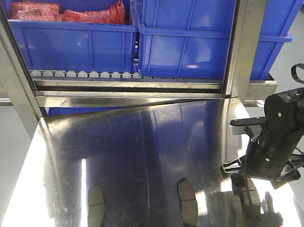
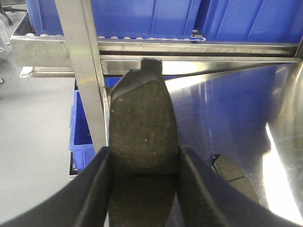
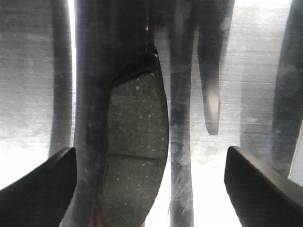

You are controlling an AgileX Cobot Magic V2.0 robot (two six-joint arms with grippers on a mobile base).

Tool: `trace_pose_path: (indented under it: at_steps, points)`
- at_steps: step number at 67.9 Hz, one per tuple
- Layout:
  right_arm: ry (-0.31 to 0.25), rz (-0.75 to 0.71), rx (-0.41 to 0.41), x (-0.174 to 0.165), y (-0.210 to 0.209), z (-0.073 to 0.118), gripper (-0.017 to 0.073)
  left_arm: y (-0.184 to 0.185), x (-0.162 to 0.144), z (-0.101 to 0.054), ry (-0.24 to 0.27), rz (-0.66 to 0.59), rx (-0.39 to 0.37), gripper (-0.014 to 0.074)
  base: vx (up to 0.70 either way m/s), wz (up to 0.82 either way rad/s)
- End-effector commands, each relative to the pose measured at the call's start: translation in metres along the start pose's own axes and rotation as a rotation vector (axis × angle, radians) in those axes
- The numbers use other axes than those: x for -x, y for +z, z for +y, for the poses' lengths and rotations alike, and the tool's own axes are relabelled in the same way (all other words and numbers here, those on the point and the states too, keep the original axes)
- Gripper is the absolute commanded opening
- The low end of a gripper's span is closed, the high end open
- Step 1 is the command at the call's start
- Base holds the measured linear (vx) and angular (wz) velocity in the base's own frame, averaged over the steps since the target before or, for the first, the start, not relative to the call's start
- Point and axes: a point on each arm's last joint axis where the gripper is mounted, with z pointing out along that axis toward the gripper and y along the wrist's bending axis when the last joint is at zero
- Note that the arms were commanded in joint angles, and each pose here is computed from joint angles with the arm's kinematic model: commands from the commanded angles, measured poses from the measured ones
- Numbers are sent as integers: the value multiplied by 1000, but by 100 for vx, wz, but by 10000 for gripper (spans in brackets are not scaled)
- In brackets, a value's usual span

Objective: Move and align brake pads A on conveyor
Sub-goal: 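Lower the right gripper over the brake pad nearest the right arm, then close the right gripper on the brake pad and lift it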

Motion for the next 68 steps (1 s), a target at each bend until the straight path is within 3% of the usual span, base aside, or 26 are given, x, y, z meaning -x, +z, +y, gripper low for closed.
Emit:
trace_pose_path:
  at_steps: [1, 68]
  points:
    - [-5, -69, 7, 5, -17, -1, 594, -4, 16, -1, 6, -114, -9, -6, 0, 0]
    - [-15, -21, 6, 10, -4, 6, 591, -4, 16, -1, 6, -114, -9, -6, 0, 0]
